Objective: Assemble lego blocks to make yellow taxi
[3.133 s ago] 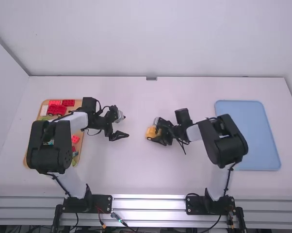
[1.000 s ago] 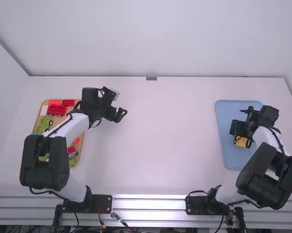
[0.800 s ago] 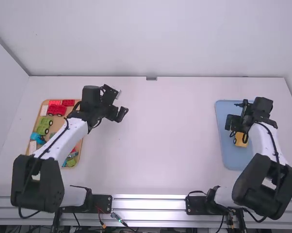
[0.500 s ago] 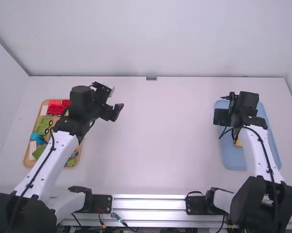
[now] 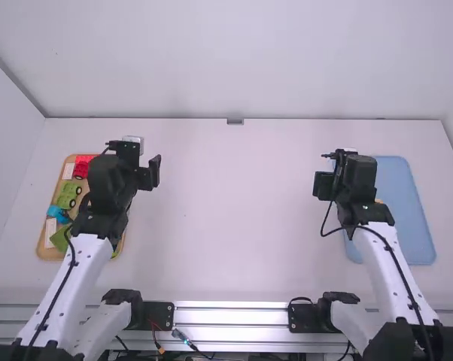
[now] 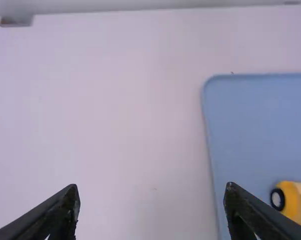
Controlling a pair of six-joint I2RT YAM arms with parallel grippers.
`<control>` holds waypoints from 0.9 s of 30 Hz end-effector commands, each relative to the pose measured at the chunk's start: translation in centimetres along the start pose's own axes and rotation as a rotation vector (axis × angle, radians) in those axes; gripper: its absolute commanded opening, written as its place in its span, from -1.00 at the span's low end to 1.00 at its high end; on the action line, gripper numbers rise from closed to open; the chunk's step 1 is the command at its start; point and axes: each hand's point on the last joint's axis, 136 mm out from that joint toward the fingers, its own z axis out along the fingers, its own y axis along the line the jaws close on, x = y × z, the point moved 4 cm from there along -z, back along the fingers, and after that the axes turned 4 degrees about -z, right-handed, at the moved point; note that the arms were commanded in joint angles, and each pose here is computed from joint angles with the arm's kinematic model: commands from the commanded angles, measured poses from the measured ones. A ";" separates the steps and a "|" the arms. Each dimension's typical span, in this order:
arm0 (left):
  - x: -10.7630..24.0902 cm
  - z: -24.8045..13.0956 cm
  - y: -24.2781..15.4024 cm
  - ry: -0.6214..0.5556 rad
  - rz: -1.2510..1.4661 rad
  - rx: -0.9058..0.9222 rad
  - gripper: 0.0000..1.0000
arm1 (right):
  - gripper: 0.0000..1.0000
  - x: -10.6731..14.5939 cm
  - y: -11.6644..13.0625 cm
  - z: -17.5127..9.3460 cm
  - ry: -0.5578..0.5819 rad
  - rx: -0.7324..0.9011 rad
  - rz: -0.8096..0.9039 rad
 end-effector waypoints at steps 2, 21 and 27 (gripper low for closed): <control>1.3 -1.1 0.5 -0.009 -0.043 -0.038 0.34 | 0.36 0.5 0.1 -0.9 -0.053 0.005 0.010; 12.0 -4.5 0.7 -0.009 -0.043 -0.038 -0.52 | -0.50 7.6 0.8 -2.9 -0.248 0.020 0.006; 15.2 -4.6 0.7 -0.009 -0.043 -0.038 -0.76 | -0.76 11.1 1.0 -2.3 -0.248 0.020 0.006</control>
